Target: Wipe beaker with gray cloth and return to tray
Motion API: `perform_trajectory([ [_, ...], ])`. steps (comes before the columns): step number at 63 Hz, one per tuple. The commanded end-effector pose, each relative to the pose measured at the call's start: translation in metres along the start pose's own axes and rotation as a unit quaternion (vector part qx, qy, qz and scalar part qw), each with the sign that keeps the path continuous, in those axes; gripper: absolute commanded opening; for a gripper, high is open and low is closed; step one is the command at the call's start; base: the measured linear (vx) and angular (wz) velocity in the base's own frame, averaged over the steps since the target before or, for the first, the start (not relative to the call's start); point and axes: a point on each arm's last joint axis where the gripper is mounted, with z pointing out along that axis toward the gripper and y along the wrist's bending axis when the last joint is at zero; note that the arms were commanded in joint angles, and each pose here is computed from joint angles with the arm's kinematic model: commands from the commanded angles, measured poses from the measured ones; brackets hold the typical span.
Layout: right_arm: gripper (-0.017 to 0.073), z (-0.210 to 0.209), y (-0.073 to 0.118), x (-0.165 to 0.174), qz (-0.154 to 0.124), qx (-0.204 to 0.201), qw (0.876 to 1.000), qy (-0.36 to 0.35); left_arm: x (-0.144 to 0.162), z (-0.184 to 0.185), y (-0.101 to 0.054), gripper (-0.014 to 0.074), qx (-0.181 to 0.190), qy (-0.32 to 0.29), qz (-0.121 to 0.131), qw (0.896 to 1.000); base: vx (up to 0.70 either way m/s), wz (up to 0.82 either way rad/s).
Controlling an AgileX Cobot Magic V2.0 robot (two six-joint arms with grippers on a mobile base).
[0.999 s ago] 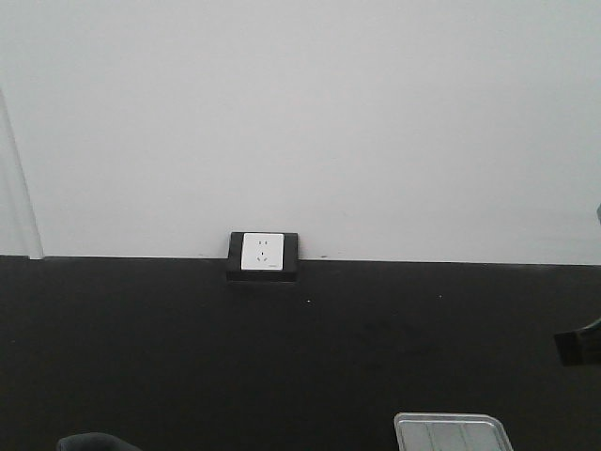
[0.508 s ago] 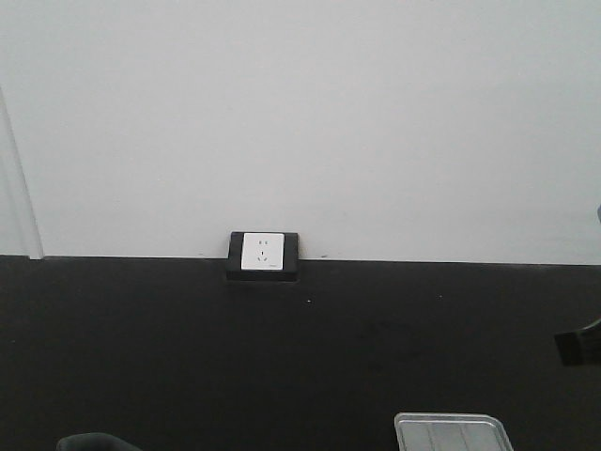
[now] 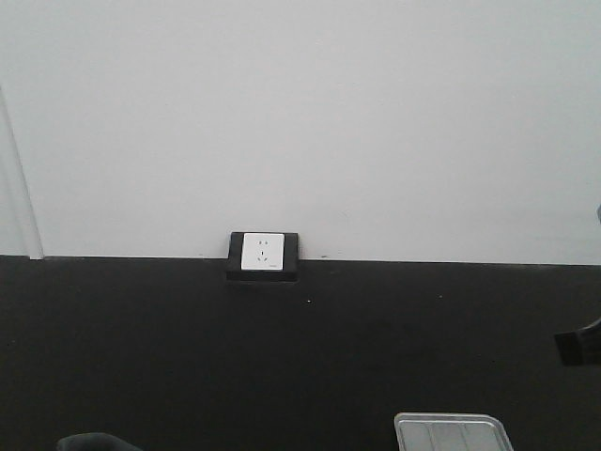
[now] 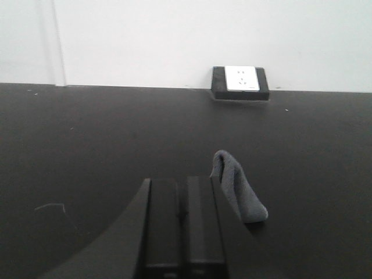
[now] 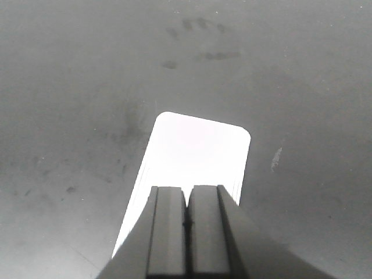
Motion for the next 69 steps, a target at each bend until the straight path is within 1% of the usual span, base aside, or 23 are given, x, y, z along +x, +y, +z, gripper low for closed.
perform_trajectory([
  [1,-0.0012,-0.012,0.0,-0.01,-0.005,0.007,0.999,-0.05,-0.004,-0.002,0.001,-0.0006,0.0,-0.068,-0.015,0.998,0.0,0.0],
  [4,-0.0012,-0.012,0.0,-0.01,-0.005,0.007,0.999,-0.05,0.005,-0.001,0.002,-0.0006,0.0,-0.077,-0.022,0.997,0.0,0.0],
  [8,-0.0012,-0.012,0.0,-0.009,-0.005,0.007,0.999,-0.048,0.013,0.002,0.004,-0.0006,-0.001,-0.08,-0.044,0.996,0.0,0.0],
  [10,-0.0012,-0.012,0.0,-0.009,-0.005,0.007,0.999,-0.047,0.014,0.002,0.004,-0.0006,-0.001,-0.072,-0.052,0.996,0.0,0.0],
  [13,-0.0012,-0.012,0.0,-0.009,-0.005,0.007,0.999,-0.047,0.013,0.002,0.004,-0.0006,-0.001,-0.074,-0.05,0.996,0.0,0.01],
  [16,-0.0012,-0.012,0.0,-0.009,-0.005,0.007,0.999,-0.047,0.011,0.001,0.004,-0.0006,0.001,-0.083,-0.055,0.995,0.0,0.0],
  [17,-0.0012,-0.012,0.0,-0.009,-0.005,0.006,0.999,-0.047,0.011,0.001,0.003,-0.0006,0.003,-0.087,-0.055,0.995,0.0,0.0],
  [19,-0.0012,-0.012,0.0,-0.009,-0.004,0.005,0.999,-0.048,0.009,0.001,0.003,-0.0006,0.004,-0.094,-0.045,0.995,0.0,0.0],
  [24,-0.0012,-0.012,0.0,-0.009,-0.005,0.007,0.999,-0.047,0.008,0.0,0.002,-0.0006,0.011,-0.104,-0.04,0.994,0.0,0.0],
  [35,-0.0012,-0.012,0.0,-0.009,-0.004,0.006,0.999,-0.047,0.009,0.001,0.001,-0.0006,0.026,-0.095,-0.039,0.994,0.0,0.0],
  [40,-0.0012,-0.012,0.0,-0.009,-0.004,0.006,0.999,-0.047,0.01,0.001,0.001,-0.0006,0.025,-0.088,-0.038,0.995,0.0,0.0],
  [69,-0.0012,-0.012,0.0,-0.009,-0.004,0.006,0.999,-0.047,0.01,0.001,0.001,-0.0006,0.025,-0.087,-0.039,0.995,0.0,0.0],
])
